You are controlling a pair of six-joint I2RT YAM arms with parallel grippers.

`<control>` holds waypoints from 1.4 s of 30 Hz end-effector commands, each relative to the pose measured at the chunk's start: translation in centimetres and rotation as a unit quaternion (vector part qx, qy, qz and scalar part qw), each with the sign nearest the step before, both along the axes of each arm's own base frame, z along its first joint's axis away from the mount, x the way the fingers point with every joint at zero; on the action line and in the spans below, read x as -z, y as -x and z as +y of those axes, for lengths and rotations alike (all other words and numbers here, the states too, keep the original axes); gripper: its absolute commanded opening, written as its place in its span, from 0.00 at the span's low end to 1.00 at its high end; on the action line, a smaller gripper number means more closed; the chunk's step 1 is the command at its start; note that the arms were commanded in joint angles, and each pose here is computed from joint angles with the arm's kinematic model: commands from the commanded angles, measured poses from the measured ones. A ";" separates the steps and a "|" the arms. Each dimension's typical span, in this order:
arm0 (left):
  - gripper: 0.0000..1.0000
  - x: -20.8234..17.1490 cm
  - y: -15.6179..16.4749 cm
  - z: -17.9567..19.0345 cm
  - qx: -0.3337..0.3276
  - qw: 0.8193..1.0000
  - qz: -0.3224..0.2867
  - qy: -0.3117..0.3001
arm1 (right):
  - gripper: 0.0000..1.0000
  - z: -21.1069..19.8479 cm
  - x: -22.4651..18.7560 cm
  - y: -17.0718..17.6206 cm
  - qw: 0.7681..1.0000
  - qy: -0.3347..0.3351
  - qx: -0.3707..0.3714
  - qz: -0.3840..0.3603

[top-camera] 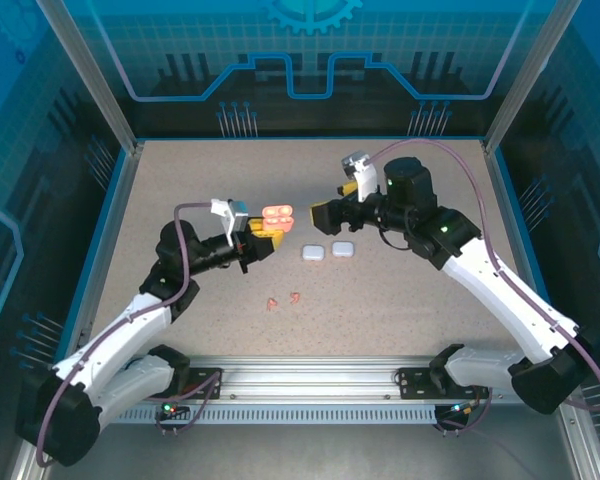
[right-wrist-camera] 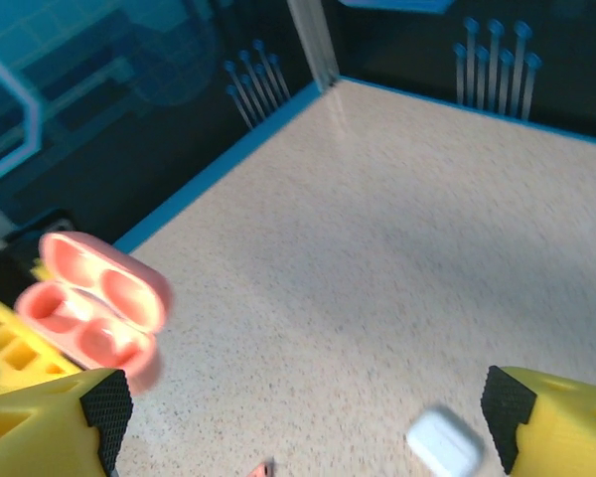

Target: Insert the wireless bluetooth earbuds into the charging case

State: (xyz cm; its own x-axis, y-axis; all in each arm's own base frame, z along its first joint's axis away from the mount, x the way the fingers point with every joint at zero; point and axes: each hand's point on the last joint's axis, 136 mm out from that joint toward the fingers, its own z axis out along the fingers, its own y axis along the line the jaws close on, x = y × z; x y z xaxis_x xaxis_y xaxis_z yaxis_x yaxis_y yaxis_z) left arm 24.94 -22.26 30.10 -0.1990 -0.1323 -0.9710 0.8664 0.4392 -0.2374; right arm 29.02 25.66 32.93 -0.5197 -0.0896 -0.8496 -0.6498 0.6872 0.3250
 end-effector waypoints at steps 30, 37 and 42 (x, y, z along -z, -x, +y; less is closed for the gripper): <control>0.08 -3.3 6.0 3.8 -0.053 0.993 -0.107 -0.015 | 0.74 8.9 28.6 6.3 0.858 0.284 0.199 0.378; 0.08 -3.2 6.0 3.8 -0.053 0.993 -0.108 -0.012 | 0.63 8.1 29.4 5.6 0.851 0.296 0.211 0.379; 0.08 -3.2 6.0 3.8 -0.054 0.992 -0.110 -0.012 | 0.55 7.8 29.9 5.6 0.849 0.297 0.206 0.386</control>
